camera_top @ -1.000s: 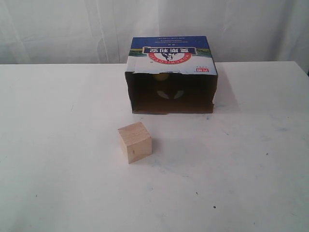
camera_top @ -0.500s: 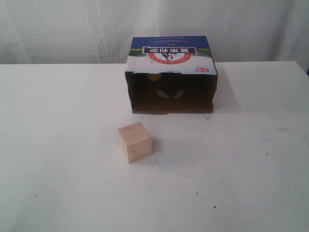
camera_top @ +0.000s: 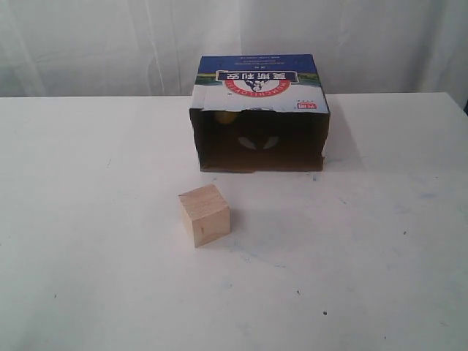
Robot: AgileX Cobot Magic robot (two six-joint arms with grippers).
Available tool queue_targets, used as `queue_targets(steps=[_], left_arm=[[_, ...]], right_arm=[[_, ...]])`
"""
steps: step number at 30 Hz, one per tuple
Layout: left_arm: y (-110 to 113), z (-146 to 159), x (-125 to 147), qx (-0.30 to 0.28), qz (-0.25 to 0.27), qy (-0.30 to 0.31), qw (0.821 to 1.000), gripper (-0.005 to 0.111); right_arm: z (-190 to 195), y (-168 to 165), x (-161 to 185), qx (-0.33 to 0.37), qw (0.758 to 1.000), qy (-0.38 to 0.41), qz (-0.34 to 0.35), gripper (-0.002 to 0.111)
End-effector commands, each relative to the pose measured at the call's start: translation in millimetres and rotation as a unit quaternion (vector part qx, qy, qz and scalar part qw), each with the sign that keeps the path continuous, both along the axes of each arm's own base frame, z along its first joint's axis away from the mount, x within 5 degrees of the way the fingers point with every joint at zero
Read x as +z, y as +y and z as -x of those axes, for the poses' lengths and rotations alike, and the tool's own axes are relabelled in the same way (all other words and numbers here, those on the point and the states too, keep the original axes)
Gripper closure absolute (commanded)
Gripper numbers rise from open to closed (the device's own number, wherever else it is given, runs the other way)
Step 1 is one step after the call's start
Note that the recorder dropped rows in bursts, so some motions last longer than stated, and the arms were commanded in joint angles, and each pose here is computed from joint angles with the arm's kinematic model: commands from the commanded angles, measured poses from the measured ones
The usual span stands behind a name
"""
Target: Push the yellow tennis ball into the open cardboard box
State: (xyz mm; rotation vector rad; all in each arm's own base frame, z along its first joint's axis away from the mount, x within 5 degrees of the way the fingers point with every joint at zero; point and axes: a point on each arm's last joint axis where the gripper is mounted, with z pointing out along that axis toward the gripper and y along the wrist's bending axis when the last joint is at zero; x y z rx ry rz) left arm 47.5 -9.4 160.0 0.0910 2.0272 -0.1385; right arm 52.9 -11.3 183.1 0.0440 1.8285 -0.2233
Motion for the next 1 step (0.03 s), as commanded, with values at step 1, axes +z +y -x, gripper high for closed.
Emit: queue_targets(steps=[1], left_arm=[[-0.6,1.7,-4.4,-0.006,0.0,0.018,1.0,0.107]], right_arm=[[0.3,-0.3,0.1,-0.003,1.0,-0.003,0.001,0.108]])
